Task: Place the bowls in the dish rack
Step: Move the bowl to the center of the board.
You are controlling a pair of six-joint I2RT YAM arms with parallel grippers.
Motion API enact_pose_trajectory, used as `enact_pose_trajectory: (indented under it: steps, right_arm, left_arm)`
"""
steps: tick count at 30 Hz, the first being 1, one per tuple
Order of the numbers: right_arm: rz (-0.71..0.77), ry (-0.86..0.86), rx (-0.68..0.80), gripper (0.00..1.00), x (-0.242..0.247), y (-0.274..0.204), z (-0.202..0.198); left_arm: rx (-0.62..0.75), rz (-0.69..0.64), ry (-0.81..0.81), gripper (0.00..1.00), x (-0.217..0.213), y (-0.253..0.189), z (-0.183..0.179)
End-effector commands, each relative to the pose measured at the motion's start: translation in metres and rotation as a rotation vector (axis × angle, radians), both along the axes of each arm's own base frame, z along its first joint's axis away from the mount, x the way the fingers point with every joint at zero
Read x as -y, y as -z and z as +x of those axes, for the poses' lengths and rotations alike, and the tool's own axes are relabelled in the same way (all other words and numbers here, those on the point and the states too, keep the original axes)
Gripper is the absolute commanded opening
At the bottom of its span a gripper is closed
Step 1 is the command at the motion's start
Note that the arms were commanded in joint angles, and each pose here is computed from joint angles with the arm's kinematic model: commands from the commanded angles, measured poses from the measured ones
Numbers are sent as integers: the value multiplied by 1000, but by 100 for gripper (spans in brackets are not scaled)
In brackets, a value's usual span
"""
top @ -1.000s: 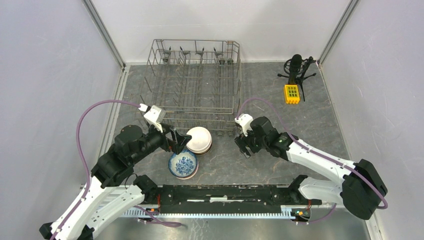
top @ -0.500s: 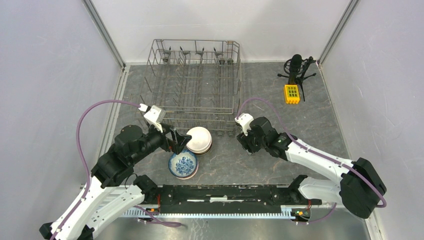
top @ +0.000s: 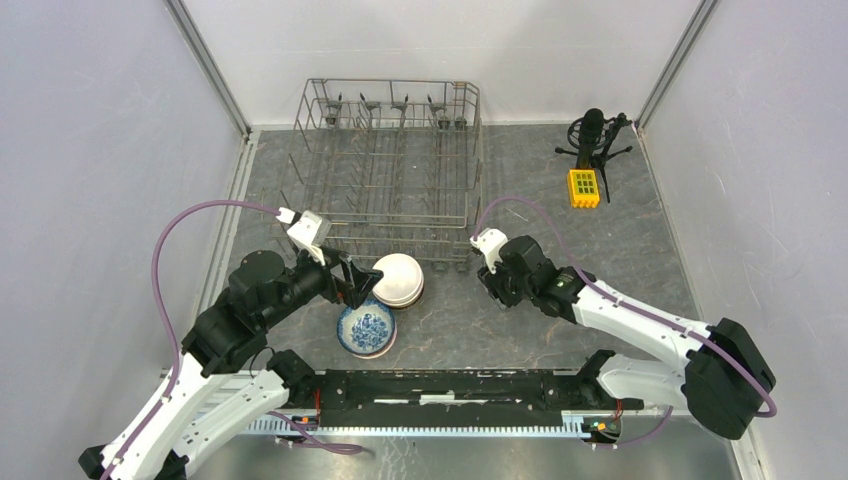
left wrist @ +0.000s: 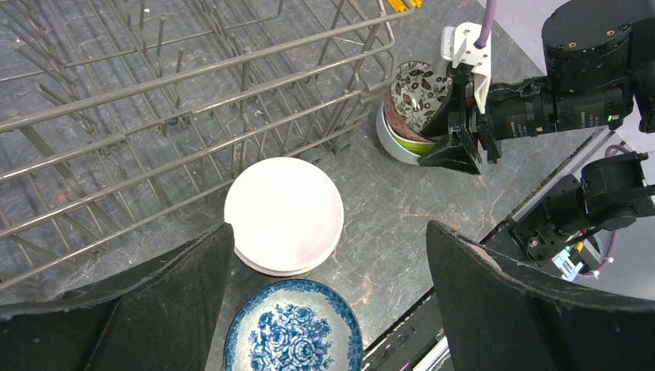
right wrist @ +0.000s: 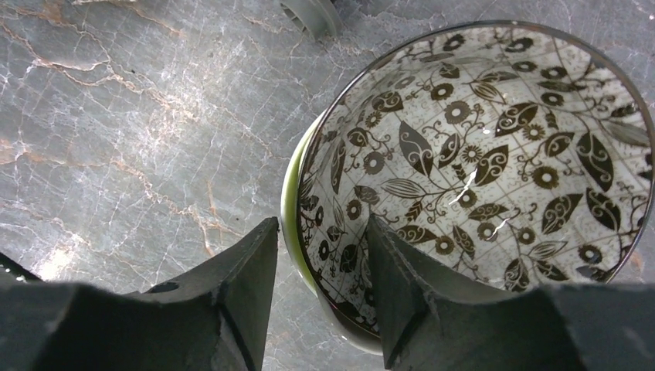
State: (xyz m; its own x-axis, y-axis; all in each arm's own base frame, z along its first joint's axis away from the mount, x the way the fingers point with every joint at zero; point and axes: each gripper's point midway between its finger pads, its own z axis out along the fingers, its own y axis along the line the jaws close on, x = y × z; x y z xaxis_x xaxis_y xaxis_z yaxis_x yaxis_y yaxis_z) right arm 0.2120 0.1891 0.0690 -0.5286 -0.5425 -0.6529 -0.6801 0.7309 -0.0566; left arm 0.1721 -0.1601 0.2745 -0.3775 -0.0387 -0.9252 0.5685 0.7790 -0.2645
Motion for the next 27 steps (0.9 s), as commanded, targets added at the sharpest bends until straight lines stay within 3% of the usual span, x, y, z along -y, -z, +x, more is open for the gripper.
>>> enact_pose_trajectory:
  steps: [1, 5, 11, 19, 27]
  right_arm:
    - [28, 17, -7, 55, -2, -12, -4]
    - [76, 32, 35, 64, -9, -40, 5]
    - [140, 54, 141, 67, -12, -98, 18]
    - [20, 222, 299, 67, 29, -152, 41]
    - [8, 285, 337, 61, 29, -164, 73]
  left_arm:
    - [18, -22, -25, 100, -2, -7, 3]
    - [18, -21, -25, 100, -2, -7, 3]
    - [21, -22, -25, 100, -3, -7, 3]
    - [24, -24, -23, 100, -3, -8, 2]
    - [22, -25, -21, 100, -3, -7, 2]
